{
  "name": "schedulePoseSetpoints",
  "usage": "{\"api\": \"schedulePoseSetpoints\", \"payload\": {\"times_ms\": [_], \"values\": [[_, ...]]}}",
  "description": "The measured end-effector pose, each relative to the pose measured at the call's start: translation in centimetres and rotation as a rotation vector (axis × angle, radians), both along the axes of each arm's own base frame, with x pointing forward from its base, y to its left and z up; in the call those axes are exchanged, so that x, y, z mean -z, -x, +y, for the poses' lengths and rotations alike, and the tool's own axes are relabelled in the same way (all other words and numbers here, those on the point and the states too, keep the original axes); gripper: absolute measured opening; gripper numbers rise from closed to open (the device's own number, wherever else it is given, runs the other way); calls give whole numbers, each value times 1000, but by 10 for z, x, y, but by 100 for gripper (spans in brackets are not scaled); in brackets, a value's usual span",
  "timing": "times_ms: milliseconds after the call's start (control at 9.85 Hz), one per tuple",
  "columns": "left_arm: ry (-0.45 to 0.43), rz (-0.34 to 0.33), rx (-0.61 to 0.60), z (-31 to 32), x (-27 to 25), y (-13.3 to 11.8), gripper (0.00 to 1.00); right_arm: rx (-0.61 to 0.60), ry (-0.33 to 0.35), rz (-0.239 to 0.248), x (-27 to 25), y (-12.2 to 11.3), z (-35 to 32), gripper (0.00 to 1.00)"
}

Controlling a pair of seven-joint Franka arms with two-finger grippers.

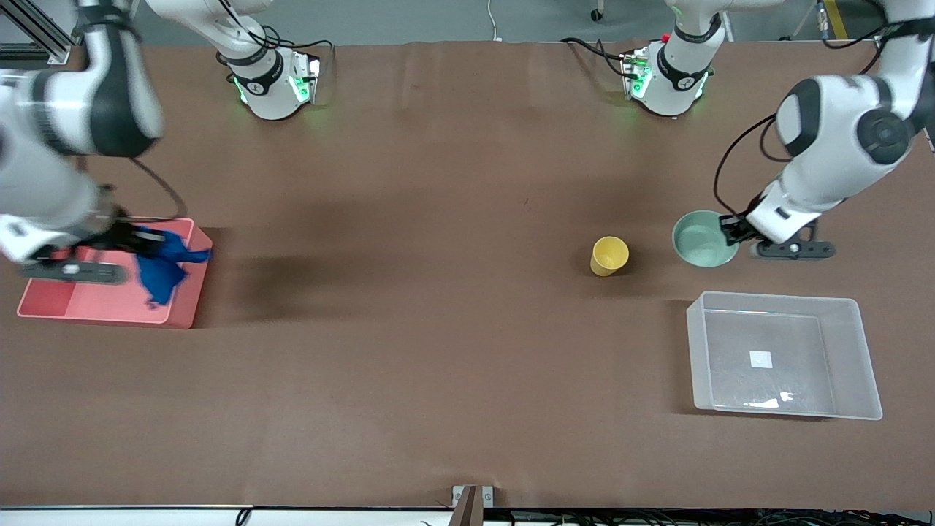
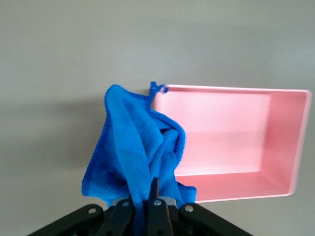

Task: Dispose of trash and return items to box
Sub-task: 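Carry the cloth into the pink bin while the left gripper carries the bowl, then release the cloth in the bin while the left gripper releases the bowl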

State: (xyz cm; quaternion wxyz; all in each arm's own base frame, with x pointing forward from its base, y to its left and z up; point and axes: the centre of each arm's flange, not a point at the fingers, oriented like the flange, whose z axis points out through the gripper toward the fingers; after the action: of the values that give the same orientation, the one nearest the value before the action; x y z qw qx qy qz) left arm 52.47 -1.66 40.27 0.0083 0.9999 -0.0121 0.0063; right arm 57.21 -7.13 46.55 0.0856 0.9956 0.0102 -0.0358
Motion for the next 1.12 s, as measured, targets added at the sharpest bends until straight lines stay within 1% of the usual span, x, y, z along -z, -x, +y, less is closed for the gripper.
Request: {"api": "schedulePoseSetpoints", "payload": {"times_ms": [102,203,305,508,609,711,812,914,1117], "values": [[1,-33,-17,14,-19,-20,4,-41,-9,9,11,6,-51,7],[-3,-54,-26,28,-23,-43,4,-80,-15,8,32,14,-90,7],[-10,-61,-36,41,-17,-71,4,-105,-23,3,60,26,-118,7],[-34,-53,-43,62,13,-126,4,-141,-45,-23,116,52,-149,7],[-22,-51,-50,77,32,-149,4,-150,-52,-32,141,65,-156,7],[6,-45,-76,101,52,-164,4,-152,-57,-35,162,74,-163,7],[20,-30,-94,129,74,-169,4,-145,-63,-29,181,79,-171,7],[26,-9,-107,152,95,-167,4,-138,-68,-22,198,83,-178,7],[21,30,-123,166,134,-165,4,-137,-74,-15,222,84,-181,10]]}}
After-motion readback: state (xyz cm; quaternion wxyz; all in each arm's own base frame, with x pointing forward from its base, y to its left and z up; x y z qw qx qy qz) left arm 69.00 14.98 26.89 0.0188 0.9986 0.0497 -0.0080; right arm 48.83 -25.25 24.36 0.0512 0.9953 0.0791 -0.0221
